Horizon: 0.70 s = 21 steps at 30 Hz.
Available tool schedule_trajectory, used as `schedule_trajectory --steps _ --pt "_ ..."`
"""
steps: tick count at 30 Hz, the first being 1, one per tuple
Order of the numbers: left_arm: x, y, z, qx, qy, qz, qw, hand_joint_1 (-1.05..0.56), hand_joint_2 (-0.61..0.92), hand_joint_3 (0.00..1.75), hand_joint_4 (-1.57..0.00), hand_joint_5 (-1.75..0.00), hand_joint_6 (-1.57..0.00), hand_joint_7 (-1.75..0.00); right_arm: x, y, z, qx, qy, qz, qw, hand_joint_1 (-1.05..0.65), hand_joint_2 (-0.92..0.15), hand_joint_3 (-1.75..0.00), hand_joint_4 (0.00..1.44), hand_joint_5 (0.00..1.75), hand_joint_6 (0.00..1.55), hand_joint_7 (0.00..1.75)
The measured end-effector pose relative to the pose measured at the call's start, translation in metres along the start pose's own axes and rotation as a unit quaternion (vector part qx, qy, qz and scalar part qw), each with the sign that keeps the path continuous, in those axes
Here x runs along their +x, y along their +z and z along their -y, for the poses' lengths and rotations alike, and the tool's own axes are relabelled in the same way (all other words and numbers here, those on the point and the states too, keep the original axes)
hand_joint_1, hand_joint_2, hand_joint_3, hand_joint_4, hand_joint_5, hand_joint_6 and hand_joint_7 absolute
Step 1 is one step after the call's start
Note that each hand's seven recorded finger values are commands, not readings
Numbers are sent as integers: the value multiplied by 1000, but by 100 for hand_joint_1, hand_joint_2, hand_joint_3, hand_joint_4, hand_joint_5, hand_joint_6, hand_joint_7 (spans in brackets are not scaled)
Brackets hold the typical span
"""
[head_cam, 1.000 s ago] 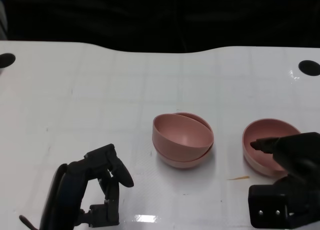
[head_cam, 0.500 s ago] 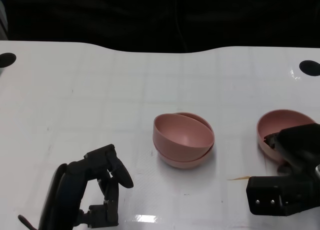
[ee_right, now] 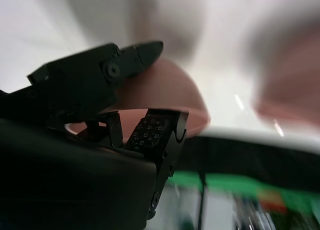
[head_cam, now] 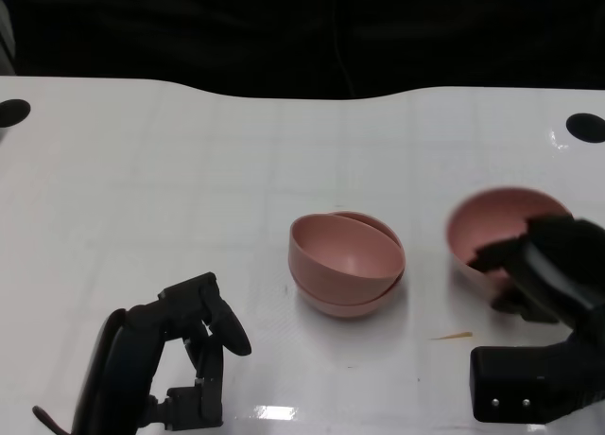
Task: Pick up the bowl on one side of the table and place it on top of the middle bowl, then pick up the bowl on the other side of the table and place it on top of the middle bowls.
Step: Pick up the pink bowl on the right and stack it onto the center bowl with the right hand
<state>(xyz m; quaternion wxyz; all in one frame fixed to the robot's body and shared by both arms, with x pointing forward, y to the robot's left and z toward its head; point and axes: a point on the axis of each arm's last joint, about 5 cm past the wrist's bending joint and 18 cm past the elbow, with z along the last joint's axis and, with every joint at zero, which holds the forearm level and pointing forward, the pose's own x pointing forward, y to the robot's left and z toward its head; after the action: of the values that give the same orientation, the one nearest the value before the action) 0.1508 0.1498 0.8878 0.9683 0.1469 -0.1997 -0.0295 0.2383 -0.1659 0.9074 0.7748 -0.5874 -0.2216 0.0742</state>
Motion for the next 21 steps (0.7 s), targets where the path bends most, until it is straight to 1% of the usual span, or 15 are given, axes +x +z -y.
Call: schedule_trajectory --steps 1,2,3,5,9,12,21 --pt "0 0 0 0 0 1 1000 5 22 165 -99 -168 -87 -155 5 4 6 21 -40 26 999 -7 -22 -126 98 175 83 160" --pt "1 0 0 0 0 2 1000 6 22 165 -99 -168 -87 -155 9 7 11 34 -65 46 996 -6 -19 -131 98 175 82 162" --pt "1 0 0 0 0 2 1000 6 22 165 -99 -169 -87 -156 12 9 13 47 -76 60 994 -11 -17 -141 101 175 85 160" --pt "0 0 0 0 0 1 1000 6 22 165 -98 -169 -87 -156 16 13 16 71 -84 79 991 -14 -14 -149 103 175 87 157" --pt "0 0 0 1 -1 0 1000 6 22 166 -97 -170 -87 -156 23 21 19 101 -91 117 984 -14 -13 -154 103 175 86 160" --pt "0 0 0 1 -1 0 1000 6 22 165 -97 -171 -86 -157 24 22 18 107 -88 123 983 -14 -13 -155 103 175 86 161" --pt "0 0 0 1 -1 0 1000 6 22 165 -96 -171 -86 -157 24 22 17 109 -86 124 982 -14 -13 -155 103 175 86 161"
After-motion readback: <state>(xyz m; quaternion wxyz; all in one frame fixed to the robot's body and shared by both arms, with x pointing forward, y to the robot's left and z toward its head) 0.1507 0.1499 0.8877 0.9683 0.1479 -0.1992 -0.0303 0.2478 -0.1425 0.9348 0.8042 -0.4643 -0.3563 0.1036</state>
